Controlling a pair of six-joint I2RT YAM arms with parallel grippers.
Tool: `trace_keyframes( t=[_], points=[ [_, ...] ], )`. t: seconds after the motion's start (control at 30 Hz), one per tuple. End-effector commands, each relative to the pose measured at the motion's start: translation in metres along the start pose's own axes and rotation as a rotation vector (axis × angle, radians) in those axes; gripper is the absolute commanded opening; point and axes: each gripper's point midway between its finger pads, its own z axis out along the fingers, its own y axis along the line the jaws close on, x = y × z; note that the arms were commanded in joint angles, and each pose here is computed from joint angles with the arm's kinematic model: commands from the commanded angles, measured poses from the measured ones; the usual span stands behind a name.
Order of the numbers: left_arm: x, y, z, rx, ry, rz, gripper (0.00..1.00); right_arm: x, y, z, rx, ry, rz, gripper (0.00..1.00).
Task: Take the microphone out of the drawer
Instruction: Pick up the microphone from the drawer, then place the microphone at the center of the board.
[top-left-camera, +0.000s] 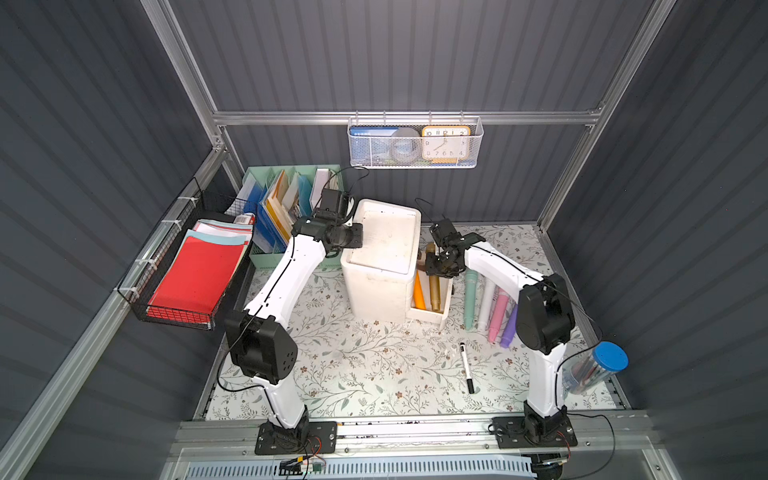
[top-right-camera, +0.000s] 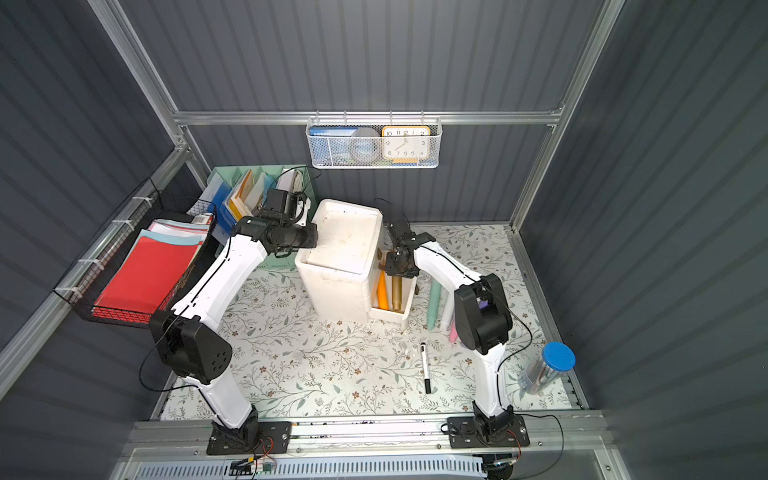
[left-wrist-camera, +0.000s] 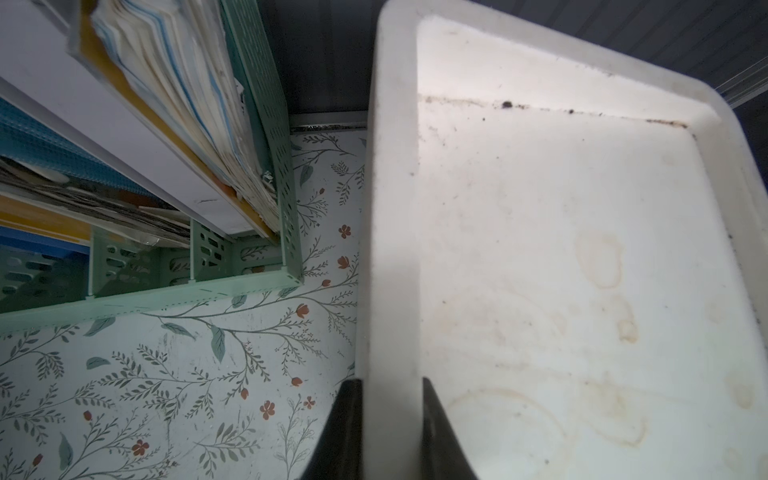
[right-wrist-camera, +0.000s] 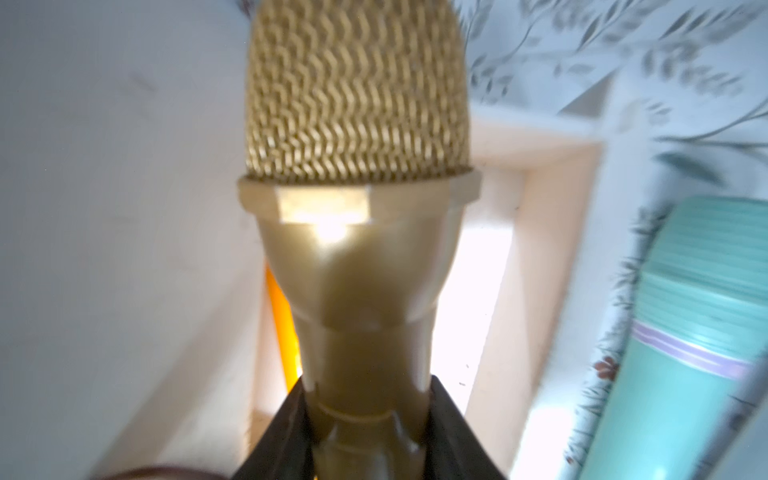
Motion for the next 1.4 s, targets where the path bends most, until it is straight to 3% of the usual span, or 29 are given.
trace_keyframes(
  t=[0.0,0.27,0.63,1.07,1.37],
  points=[
    [-0.009,-0.033,-0.005,0.167,-0.024,-0.108,0.02,-0.012,-0.006,-0.018,0.005,-0.062,0.038,0.20],
    [-0.008,-0.033,-0.005,0.170,-0.019,-0.107,0.02,-0.027,-0.036,-0.060,0.027,-0.141,0.070,0.19],
    [-0.008,-0.033,-0.004,0.171,-0.024,-0.105,0.02,-0.008,-0.147,-0.100,0.224,-0.155,0.144,0.18],
    [-0.006,-0.033,0.000,0.169,-0.017,-0.108,0.02,0.062,-0.284,-0.108,0.473,-0.082,0.405,0.17],
    [-0.008,-0.034,0.002,0.172,-0.016,-0.108,0.02,0.101,-0.317,-0.082,0.469,0.006,0.543,0.16]
  ],
)
